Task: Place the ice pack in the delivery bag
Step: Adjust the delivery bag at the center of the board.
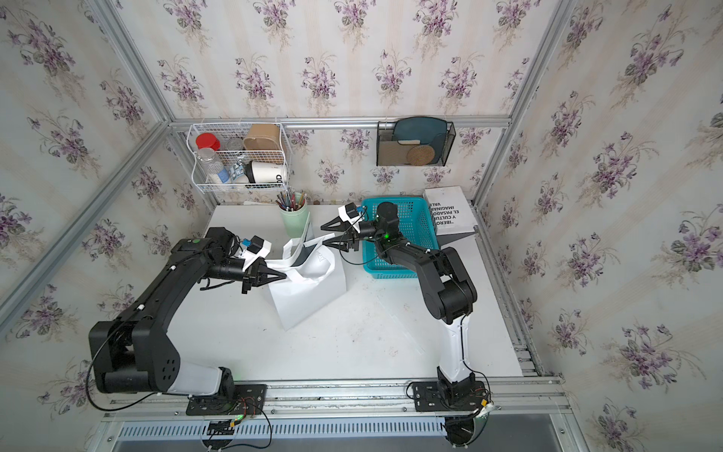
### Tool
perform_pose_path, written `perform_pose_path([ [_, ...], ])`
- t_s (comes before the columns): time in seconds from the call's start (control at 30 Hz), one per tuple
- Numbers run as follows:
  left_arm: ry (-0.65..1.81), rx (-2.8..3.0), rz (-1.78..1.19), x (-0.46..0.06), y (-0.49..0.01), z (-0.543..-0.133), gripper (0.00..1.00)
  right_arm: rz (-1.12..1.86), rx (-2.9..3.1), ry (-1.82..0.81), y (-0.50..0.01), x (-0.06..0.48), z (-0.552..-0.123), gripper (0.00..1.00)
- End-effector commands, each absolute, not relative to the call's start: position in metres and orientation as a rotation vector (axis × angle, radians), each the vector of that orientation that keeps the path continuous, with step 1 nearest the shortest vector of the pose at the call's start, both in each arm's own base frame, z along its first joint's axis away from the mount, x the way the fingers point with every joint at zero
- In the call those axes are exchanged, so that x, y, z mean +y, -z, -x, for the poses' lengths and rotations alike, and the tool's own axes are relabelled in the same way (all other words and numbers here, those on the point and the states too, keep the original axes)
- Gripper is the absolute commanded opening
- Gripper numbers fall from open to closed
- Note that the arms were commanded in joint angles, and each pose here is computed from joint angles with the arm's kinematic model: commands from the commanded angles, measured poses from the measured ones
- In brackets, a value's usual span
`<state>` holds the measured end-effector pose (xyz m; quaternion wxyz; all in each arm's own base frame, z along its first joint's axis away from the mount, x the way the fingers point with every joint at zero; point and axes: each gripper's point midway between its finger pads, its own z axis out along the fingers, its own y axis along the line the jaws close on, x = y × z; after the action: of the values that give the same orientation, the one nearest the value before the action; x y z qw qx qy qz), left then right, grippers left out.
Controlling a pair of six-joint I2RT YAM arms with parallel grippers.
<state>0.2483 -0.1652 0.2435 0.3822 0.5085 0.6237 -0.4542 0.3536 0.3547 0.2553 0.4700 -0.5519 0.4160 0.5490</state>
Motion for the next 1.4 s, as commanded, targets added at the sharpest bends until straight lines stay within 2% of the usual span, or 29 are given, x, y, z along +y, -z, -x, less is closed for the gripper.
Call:
perform_pose_path([
  [0.0, 1.189, 1.582, -1.304, -0.168, -0.250, -0.236, 0.00, 1.347, 1.000, -1.355, -0.264, 0.348, -0.340, 0.29],
  [0.07, 1.199, 1.569, -1.325, -0.173, -0.252, -0.231, 0.00, 1.341, 1.001, -1.350, -0.268, 0.344, -0.332, 0.12],
  [0.13, 1.194, 1.543, -1.372, -0.181, -0.257, -0.218, 0.00, 1.327, 0.998, -1.321, -0.273, 0.337, -0.322, 0.00],
  [0.27, 1.183, 1.523, -1.441, -0.188, -0.258, -0.199, 0.00, 1.298, 1.065, -1.060, -0.282, 0.327, -0.310, 0.00],
  [0.4, 1.116, 1.458, -1.492, -0.191, -0.272, -0.185, 0.00, 1.439, 1.213, -0.809, -0.275, 0.315, -0.276, 0.00],
  [0.53, 1.060, 1.419, -1.512, -0.194, -0.285, -0.183, 0.00, 1.440, 1.187, -0.756, -0.294, 0.298, -0.237, 0.00],
  [0.7, 1.115, 1.466, -1.445, -0.196, -0.259, -0.193, 0.00, 1.485, 1.278, -0.826, -0.260, 0.301, -0.215, 0.03],
  [0.8, 1.157, 1.514, -1.412, -0.197, -0.237, -0.198, 0.00, 1.485, 1.334, -0.837, -0.237, 0.313, -0.220, 0.01],
  [0.97, 1.111, 1.674, -1.364, -0.187, -0.211, -0.205, 0.02, 1.306, 1.488, -0.771, -0.230, 0.323, -0.267, 0.00],
  [1.17, 1.024, 1.733, -1.341, -0.175, -0.201, -0.207, 0.08, 1.320, 1.458, -0.769, -0.225, 0.329, -0.274, 0.03],
  [1.37, 1.013, 1.761, -1.304, -0.174, -0.206, -0.209, 0.24, 1.339, 1.390, -0.839, -0.236, 0.329, -0.263, 0.03],
])
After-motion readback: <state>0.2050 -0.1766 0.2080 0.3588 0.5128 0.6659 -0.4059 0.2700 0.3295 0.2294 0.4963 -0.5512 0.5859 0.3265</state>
